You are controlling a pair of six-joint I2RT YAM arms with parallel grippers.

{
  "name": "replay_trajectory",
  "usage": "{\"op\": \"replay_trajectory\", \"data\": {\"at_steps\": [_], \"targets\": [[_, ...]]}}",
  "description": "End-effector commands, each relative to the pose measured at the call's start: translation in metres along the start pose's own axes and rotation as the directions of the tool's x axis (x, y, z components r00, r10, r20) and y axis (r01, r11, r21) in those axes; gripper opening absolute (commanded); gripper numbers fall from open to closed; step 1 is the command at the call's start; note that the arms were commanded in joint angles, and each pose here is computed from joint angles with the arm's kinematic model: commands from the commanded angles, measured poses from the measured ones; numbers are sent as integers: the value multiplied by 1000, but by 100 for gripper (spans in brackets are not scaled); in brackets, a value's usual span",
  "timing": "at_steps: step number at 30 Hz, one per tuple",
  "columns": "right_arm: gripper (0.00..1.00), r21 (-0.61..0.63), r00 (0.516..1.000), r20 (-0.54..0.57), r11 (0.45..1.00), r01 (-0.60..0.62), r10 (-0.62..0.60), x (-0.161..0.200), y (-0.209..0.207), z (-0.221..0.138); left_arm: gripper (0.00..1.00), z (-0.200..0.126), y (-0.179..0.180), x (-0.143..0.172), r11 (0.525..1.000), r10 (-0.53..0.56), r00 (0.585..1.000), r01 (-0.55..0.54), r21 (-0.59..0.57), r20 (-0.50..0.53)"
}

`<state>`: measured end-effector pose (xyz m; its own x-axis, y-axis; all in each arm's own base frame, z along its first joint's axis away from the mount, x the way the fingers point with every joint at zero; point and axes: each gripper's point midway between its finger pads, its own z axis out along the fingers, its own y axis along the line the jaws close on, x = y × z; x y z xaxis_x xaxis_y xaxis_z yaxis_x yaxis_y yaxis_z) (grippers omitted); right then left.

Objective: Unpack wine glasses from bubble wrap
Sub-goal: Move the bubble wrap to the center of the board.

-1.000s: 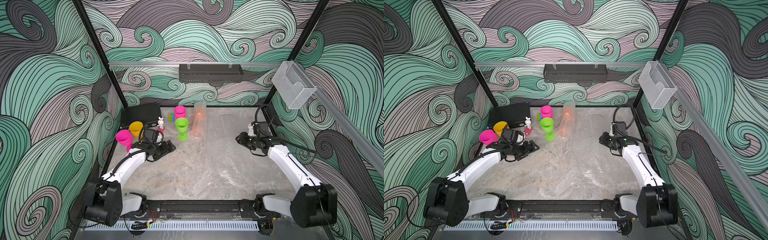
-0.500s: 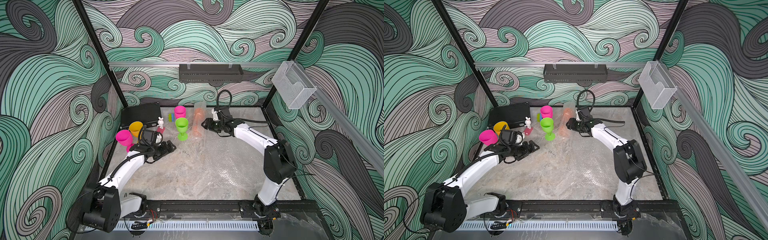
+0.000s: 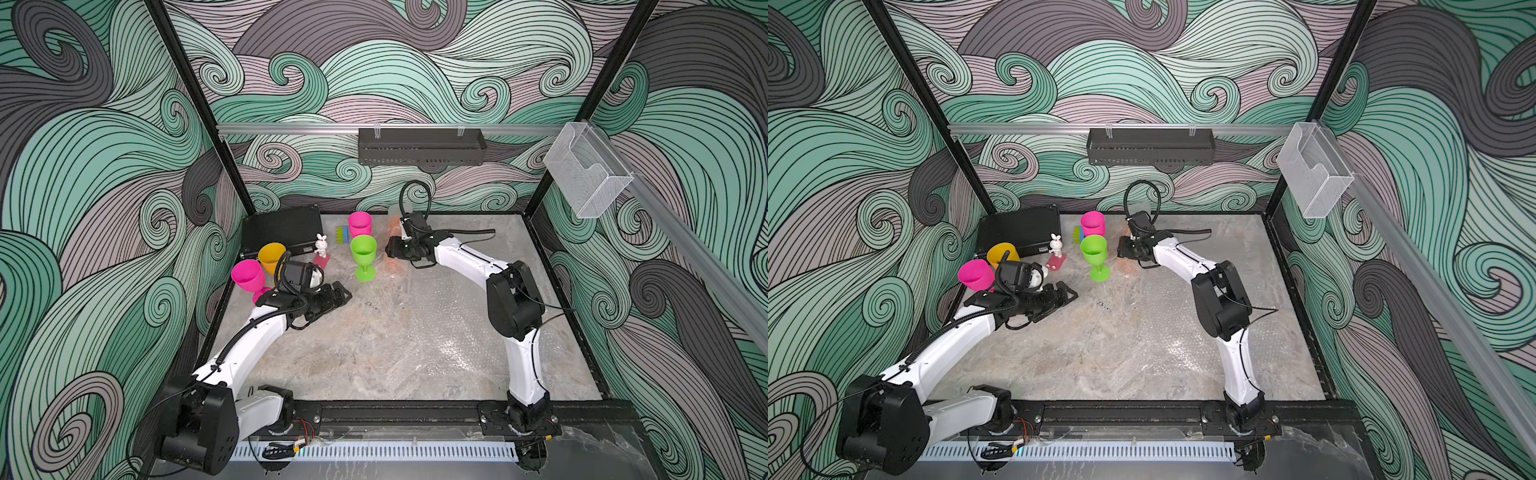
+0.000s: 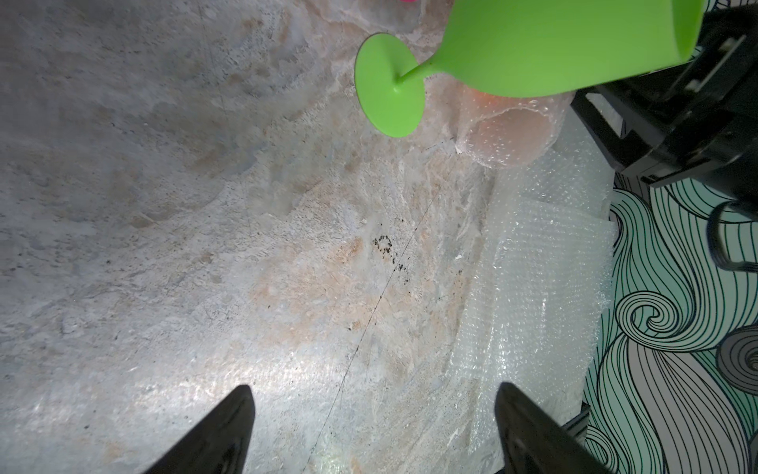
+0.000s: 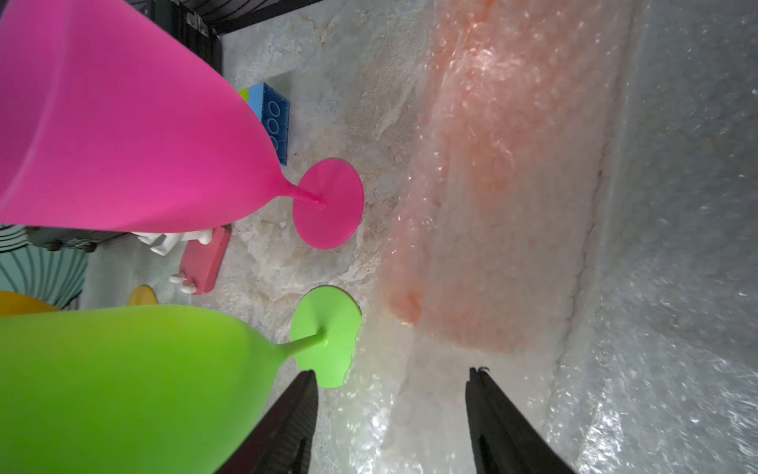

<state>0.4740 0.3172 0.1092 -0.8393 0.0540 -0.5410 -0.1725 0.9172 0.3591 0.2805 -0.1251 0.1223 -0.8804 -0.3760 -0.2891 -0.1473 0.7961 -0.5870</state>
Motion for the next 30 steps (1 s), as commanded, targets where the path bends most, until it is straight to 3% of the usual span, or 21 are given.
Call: {"op": "replay_trajectory", "data": {"at_steps": [1, 5, 11, 17, 24, 30], "targets": [[59, 146, 998, -34, 987, 63, -59, 10, -22, -3, 90, -3, 3, 2, 1000, 3, 1000, -3, -10, -1], [51, 180, 996, -49, 980, 80, -72, 15, -29, -3, 90, -3, 3, 2, 1000, 5, 1000, -5, -9, 0], [29, 199, 995, -64, 976, 91, -80, 20, -36, -4, 90, -3, 3, 2, 1000, 5, 1000, -5, -11, 0], [9, 154, 996, -45, 984, 85, -79, 18, -29, -12, 90, -5, 5, 3, 1000, 8, 1000, -8, -20, 3], [5, 121, 998, 9, 991, 62, -63, 4, -26, -47, 90, -6, 4, 3, 1000, 10, 1000, -10, -17, 8], [4, -1, 1000, 10, 1000, -29, 29, -1, -20, -69, 90, -8, 3, 2, 1000, 9, 1000, -9, -15, 12]]}}
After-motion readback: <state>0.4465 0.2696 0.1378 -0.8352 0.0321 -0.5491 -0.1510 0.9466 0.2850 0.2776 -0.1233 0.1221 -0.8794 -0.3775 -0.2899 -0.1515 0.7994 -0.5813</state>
